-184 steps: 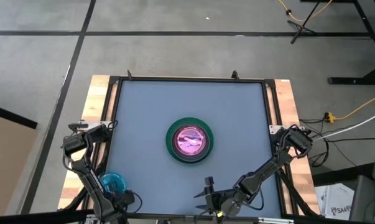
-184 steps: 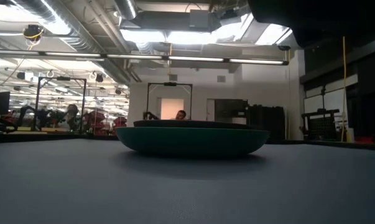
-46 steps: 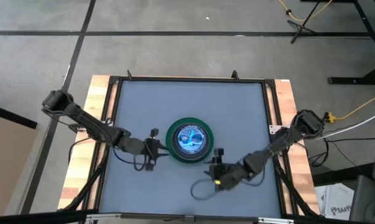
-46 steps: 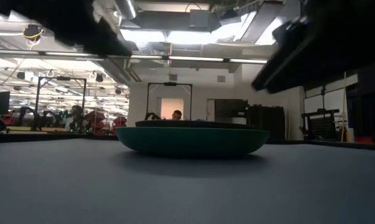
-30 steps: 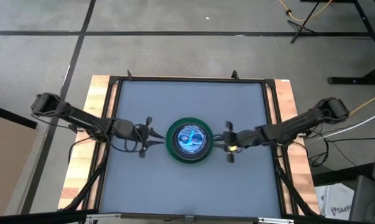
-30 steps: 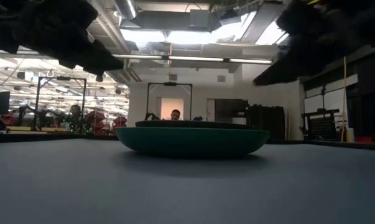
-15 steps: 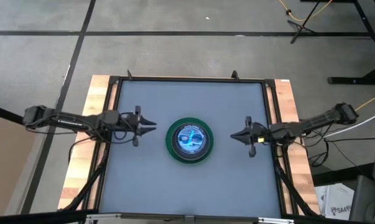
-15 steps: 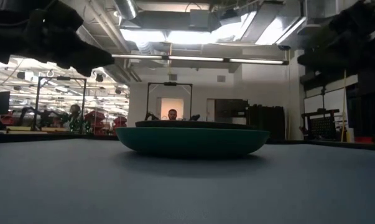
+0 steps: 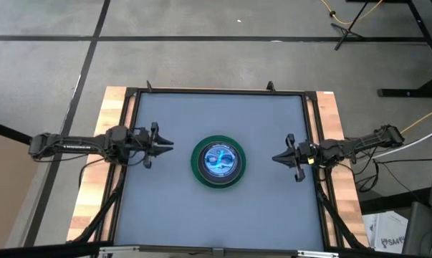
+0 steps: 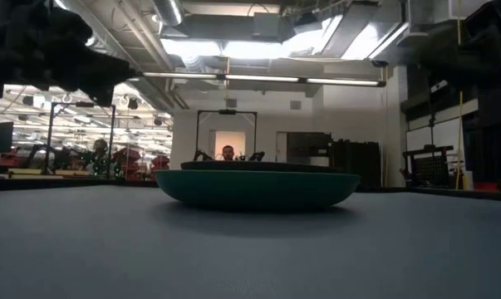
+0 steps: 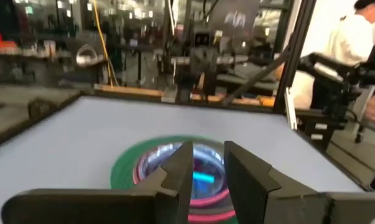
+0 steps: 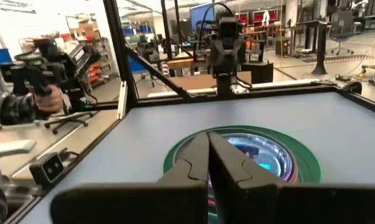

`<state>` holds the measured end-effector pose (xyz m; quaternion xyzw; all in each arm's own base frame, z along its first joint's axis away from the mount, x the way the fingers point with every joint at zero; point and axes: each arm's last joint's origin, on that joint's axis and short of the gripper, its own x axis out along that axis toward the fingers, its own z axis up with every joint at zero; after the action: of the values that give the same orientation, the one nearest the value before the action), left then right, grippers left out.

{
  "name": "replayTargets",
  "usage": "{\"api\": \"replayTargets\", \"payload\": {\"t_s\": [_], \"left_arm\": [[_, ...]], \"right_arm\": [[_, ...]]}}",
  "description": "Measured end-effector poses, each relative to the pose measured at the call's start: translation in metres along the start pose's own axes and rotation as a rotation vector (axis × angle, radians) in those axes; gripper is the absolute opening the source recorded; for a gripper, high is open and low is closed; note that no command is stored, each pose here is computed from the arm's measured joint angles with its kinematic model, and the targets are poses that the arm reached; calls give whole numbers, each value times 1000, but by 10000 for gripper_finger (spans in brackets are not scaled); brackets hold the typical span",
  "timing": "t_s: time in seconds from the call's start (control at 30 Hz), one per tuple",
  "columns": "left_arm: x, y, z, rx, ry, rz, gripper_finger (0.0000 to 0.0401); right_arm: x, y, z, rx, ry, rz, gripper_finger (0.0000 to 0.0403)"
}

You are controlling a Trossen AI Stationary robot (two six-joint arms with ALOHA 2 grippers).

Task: Stack plastic plates
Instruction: Return to Home Position

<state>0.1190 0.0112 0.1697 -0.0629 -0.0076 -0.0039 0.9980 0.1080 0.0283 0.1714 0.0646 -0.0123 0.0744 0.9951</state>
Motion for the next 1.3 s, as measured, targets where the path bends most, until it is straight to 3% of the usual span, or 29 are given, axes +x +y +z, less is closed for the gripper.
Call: {"api": "replayTargets", "payload": {"t_s": [0.2,0.3,0.47,1.3], "left_arm": [[-7,-2,2,17,-17,-12,85],[-11,-2,0,7,-5,-14,85],[-17,0,-2,9,0,75,85],[-18,0,1,58,-31,93,84]], "right_arm": [[-2,-3,-2,-17,11,-75,1],[-2,-3,-5,-15,44,-69,1],[-2,-4,-8,-4,77,-88,1],[-2,-4,-12,5,120,-87,1]]}}
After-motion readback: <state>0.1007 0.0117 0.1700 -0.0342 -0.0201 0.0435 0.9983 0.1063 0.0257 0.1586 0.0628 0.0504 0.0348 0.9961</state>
